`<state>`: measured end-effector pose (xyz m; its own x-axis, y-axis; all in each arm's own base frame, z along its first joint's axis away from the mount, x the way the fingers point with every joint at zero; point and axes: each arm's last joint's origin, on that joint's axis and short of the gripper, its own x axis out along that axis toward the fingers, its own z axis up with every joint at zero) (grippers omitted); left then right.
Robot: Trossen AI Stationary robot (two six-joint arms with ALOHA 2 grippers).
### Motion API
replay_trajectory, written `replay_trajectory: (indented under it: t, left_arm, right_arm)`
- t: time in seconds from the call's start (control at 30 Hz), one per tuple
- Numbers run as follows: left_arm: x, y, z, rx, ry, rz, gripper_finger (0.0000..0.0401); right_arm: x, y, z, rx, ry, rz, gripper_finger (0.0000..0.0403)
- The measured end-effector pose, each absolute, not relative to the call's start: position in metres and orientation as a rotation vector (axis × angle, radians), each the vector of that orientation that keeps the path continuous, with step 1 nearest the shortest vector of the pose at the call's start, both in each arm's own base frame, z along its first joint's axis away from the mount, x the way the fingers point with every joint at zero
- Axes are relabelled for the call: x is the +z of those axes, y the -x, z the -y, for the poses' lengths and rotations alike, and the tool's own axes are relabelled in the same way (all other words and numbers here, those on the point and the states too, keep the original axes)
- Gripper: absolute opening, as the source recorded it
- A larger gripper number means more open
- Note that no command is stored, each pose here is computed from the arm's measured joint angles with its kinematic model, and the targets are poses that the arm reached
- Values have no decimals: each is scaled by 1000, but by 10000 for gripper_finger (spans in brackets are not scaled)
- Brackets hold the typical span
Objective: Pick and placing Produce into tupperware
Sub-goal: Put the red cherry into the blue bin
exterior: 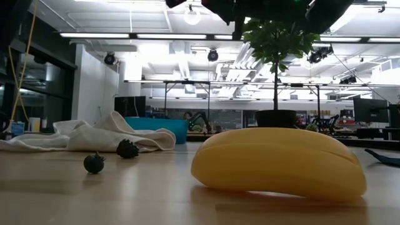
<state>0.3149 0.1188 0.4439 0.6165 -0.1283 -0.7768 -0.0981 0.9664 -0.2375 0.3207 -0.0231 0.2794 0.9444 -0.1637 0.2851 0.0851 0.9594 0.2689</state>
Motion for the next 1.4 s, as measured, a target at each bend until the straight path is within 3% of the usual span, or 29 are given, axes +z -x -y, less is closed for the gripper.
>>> replay_trajectory:
  t: [1.13,1.4]
  left_arm:
    - [435,-325,-125,20,260,-931,149]
    - [435,-325,-125,19,257,-931,90]
  right_arm:
    - [278,-321,23,-123,-248,294,90]
    - [278,-321,23,-124,-247,294,90]
